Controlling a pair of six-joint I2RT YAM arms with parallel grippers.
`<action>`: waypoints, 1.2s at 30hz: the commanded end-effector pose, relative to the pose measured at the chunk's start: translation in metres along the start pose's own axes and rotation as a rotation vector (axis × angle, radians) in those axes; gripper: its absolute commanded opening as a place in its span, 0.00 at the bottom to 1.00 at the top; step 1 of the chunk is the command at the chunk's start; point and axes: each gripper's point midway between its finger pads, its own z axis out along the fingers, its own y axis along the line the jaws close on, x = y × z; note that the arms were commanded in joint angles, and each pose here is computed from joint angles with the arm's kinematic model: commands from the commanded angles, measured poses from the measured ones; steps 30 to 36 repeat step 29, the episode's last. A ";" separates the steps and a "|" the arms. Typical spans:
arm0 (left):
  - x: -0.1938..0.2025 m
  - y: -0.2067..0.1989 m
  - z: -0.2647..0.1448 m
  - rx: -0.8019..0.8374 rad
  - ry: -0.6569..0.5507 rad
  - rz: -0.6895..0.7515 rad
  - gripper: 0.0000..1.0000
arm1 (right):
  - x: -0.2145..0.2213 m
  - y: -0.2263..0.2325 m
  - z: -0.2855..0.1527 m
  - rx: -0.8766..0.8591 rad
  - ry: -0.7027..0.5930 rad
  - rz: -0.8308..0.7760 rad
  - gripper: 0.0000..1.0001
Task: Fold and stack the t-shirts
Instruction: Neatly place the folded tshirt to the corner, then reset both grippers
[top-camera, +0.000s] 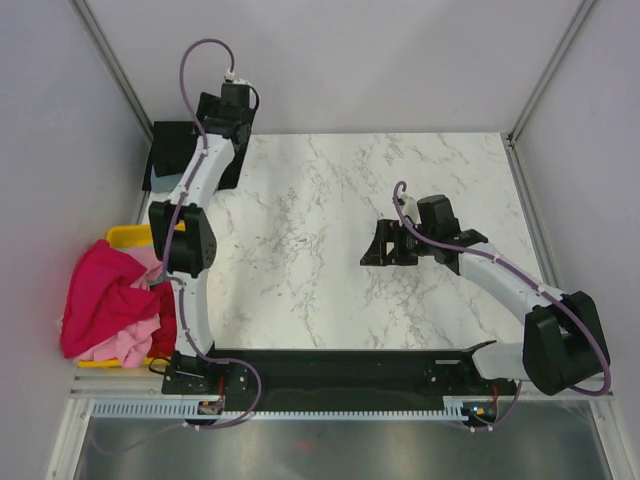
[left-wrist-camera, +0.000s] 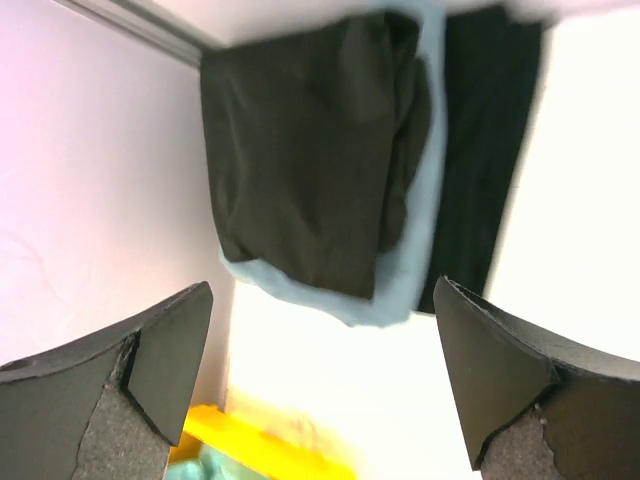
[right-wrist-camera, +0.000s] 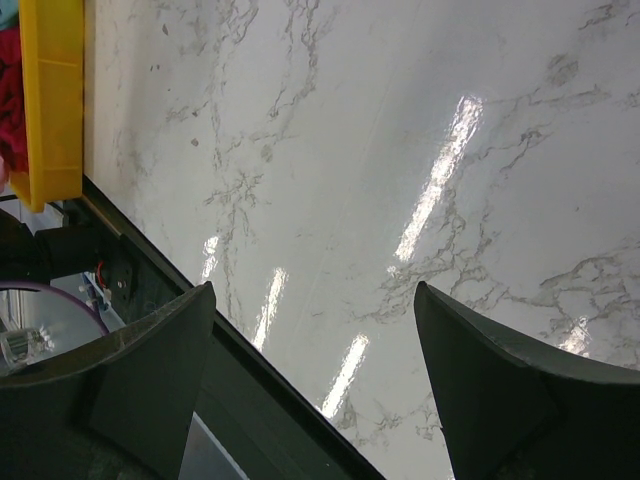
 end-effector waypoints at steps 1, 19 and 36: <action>-0.066 0.055 -0.114 0.158 -0.184 -0.267 1.00 | -0.016 0.012 -0.008 -0.024 -0.063 -0.062 0.89; 0.123 -0.004 -0.291 0.771 -0.173 -0.429 1.00 | -0.055 0.069 -0.103 -0.041 -0.426 -0.029 0.93; 0.167 -0.015 -0.310 0.837 -0.185 -0.498 0.99 | -0.047 0.076 -0.148 0.024 -0.505 0.007 0.94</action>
